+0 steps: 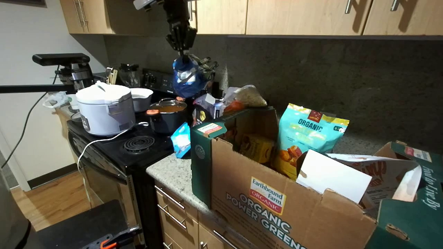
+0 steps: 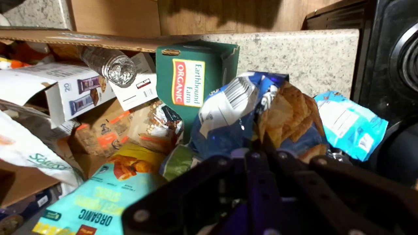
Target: Put the bottle of water, the black and dark blue snack packs, the top plastic and the remaining snack pack in the box respectively
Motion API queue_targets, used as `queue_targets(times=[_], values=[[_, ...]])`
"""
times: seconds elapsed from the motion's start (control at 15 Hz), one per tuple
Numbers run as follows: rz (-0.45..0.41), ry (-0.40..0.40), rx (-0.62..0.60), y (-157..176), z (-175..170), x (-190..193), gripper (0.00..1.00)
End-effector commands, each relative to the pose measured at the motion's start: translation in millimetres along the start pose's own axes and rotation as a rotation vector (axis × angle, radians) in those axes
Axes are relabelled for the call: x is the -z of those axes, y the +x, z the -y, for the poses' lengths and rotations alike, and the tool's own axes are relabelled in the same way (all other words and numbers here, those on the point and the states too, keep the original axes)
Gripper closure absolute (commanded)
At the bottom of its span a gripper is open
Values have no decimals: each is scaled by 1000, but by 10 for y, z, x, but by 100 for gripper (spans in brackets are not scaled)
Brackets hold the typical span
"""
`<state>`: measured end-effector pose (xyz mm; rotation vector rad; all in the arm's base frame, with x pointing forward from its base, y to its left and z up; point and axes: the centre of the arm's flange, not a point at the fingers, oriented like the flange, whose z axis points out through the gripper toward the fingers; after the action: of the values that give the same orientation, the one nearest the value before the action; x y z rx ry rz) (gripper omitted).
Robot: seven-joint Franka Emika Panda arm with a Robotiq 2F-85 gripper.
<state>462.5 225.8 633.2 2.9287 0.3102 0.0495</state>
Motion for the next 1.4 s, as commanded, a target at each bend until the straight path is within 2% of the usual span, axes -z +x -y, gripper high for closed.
queue_targets(times=[0.0,0.2,0.33,0.4,0.67,1.33], values=[[-55,33,-142,-226,-348,52,100],[-84,51,-223,-334,-593,74,100],[-101,44,-248,-389,-610,86,100],[-63,36,-206,-193,-592,117,98],[-73,33,-224,-280,-613,112,98],[-78,30,-237,-249,-639,110,100]])
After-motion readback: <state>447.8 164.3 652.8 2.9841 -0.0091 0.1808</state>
